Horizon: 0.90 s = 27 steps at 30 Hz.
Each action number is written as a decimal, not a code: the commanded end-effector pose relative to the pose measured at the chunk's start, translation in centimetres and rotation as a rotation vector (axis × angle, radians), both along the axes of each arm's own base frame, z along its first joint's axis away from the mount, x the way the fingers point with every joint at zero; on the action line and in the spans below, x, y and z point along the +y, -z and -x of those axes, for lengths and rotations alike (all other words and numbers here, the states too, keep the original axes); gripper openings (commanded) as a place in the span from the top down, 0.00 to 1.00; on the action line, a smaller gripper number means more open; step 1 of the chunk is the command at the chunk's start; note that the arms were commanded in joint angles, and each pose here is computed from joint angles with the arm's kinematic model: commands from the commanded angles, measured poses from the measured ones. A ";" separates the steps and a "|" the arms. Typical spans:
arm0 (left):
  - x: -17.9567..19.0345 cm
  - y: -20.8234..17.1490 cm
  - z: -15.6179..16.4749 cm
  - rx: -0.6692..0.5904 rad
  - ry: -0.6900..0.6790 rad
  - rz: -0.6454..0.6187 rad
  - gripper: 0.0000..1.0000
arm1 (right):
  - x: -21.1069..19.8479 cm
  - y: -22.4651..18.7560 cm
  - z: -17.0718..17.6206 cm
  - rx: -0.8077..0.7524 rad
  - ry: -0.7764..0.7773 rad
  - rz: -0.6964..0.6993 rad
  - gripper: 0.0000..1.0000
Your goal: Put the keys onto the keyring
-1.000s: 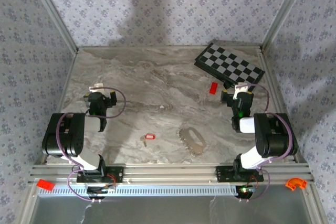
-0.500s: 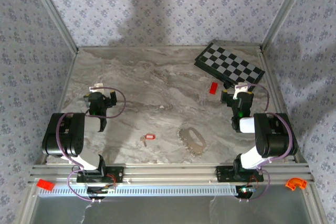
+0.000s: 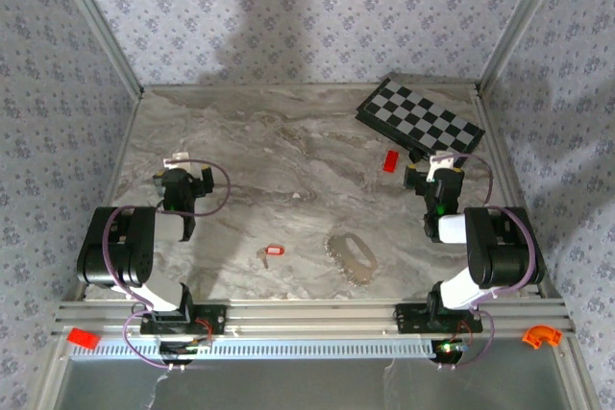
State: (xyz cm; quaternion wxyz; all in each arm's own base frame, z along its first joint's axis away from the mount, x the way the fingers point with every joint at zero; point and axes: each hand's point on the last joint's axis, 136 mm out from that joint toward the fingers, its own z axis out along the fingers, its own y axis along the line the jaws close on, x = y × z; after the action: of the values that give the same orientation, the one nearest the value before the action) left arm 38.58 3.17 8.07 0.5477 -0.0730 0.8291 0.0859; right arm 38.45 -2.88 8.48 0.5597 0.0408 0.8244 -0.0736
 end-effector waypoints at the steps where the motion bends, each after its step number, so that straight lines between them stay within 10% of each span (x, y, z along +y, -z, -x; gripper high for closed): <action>1: -0.1 -1.1 -0.7 -0.038 0.004 0.018 0.00 | 0.0 -0.3 -0.5 -0.006 -0.002 -0.006 0.00; 27: -0.1 -1.0 -0.7 -0.034 0.004 0.019 0.00 | 0.1 -0.2 -0.5 -0.004 -0.010 -0.016 0.00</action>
State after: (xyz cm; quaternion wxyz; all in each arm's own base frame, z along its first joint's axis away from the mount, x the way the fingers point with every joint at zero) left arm 38.59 3.17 8.08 0.5478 -0.0730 0.8290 0.0859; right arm 38.49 -2.63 8.45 0.5600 0.0363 0.8251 -0.0663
